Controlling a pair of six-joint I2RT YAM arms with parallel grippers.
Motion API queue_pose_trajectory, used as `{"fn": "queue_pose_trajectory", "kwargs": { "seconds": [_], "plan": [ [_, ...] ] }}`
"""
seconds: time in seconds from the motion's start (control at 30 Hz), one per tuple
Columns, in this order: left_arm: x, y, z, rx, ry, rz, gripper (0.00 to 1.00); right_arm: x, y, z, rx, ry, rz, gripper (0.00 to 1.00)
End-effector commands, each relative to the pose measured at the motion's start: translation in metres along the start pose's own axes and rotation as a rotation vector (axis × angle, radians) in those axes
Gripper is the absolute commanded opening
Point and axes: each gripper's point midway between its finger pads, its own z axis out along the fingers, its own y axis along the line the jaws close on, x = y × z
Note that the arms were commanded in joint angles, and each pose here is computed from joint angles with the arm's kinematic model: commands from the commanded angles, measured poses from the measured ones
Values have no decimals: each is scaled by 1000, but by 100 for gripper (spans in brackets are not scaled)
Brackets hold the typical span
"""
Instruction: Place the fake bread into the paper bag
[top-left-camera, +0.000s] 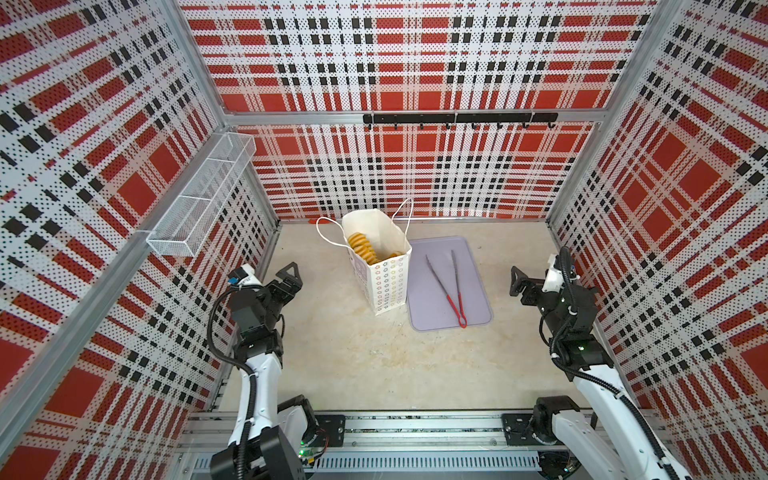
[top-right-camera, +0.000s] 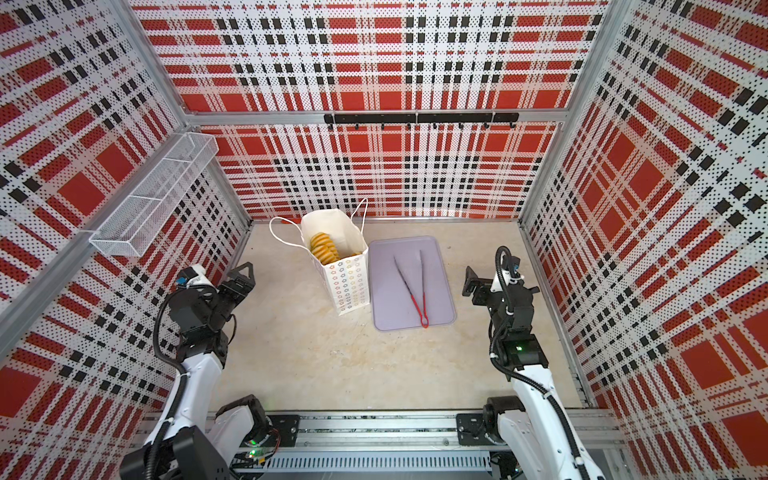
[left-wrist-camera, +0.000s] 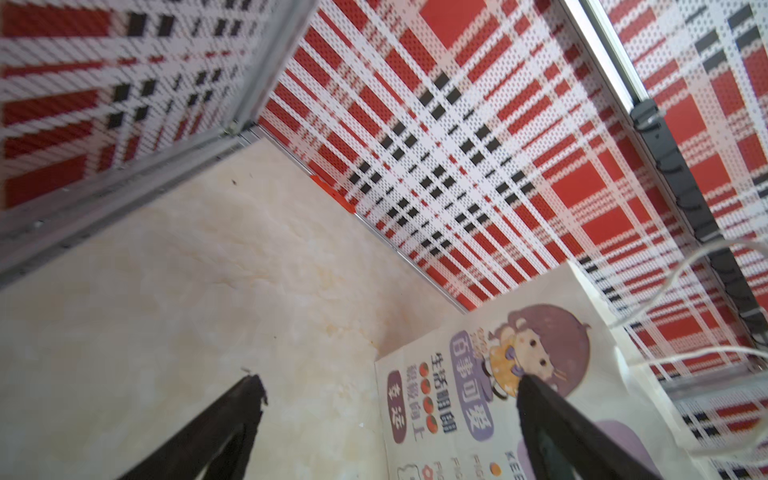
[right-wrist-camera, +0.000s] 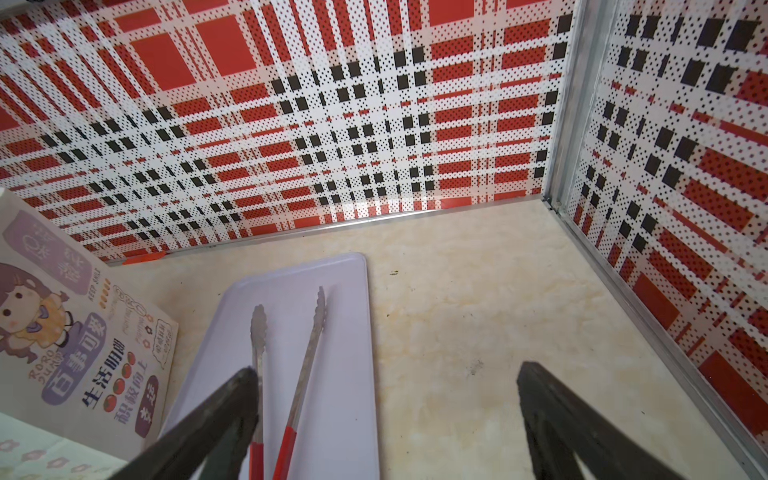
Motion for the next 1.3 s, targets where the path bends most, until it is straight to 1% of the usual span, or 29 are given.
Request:
{"fn": "queue_pose_trajectory", "kwargs": {
  "seconds": [0.0, 0.07, 0.13, 0.23, 0.3, 0.47, 0.6, 0.7, 0.9, 1.03, 1.27],
  "plan": [
    [-26, 14, -1, -48, -121, 4, 98, 14, -6, 9, 3, 12, -33, 100],
    [-28, 27, -1, -105, -149, 37, 98, 20, -11, 14, 20, 3, -33, 100],
    [-30, 33, -2, -131, -190, 56, 98, 27, -15, 19, 34, 5, -37, 100],
    [-28, 39, -3, -165, -230, 115, 98, 35, -19, 24, 47, 9, -48, 100],
    [-25, 39, -3, -162, -247, 158, 98, 40, -23, 26, 60, 2, -56, 100],
    [-20, 41, -6, -178, -306, 218, 98, 51, -32, 27, 98, -22, -69, 100],
    [-1, 25, -3, -215, -316, 387, 98, 60, -37, 26, 121, -38, -80, 100],
    [13, 12, -3, -208, -342, 472, 98, 65, -40, 27, 129, -34, -91, 100],
    [33, 12, 2, -185, -344, 558, 98, 76, -43, 28, 136, -38, -118, 100],
    [38, 10, 2, -148, -371, 561, 98, 86, -45, 32, 140, -21, -125, 100],
    [52, 6, 16, -121, -342, 580, 98, 90, -42, 37, 115, -45, -161, 99]
  ]
}}
